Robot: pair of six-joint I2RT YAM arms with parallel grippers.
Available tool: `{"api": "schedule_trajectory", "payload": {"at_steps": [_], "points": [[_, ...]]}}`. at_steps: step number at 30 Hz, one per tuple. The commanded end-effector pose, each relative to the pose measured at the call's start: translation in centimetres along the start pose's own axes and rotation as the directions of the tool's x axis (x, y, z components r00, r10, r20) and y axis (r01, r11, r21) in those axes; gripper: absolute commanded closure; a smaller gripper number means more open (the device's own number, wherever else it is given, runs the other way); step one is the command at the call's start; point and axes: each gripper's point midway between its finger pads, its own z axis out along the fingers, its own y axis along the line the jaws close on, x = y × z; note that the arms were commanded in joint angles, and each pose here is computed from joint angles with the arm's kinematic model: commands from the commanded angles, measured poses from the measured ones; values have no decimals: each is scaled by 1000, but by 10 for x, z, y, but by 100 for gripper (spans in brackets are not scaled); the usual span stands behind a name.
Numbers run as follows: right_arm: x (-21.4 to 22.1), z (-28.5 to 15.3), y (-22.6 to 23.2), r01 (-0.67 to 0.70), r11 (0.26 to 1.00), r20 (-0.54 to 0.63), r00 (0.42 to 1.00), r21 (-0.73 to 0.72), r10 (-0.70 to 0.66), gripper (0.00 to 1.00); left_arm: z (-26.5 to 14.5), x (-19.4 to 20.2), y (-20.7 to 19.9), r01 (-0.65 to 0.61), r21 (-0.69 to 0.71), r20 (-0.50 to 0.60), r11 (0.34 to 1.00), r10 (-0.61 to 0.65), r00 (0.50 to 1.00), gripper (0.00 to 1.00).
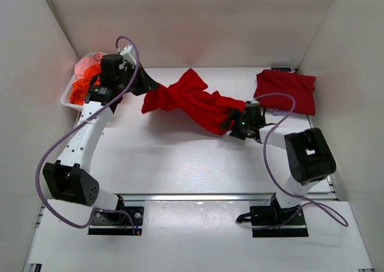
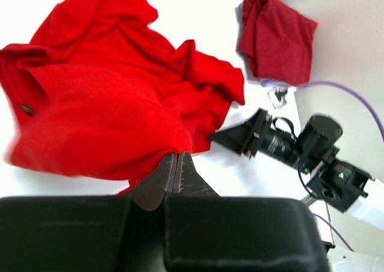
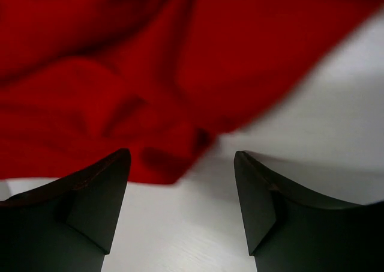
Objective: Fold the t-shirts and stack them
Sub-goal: Flatten out the tshirt
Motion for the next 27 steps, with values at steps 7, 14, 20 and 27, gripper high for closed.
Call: {"api": "schedule_trajectory", "payload": {"at_steps": [7,14,20,27], "points": [[-29,47,48,15,999,-70,997,-45,-18,100,-7,11,15,47,-10,-32,999,-48,998,100],[-76,-66,37,374,912,-104,927,169,-361,100,-26,-12,43,17,-90,13,996,-16,1000,100],[-104,-114,54,475,874,-217,868,100,-447,100,-20,10,51,32,-90,-11,995,-33,999,100],[-109,-68,70,550,828,-240,823,109,-515,26,-19,41,70,53,-120,-51,991,-59,997,100]]}}
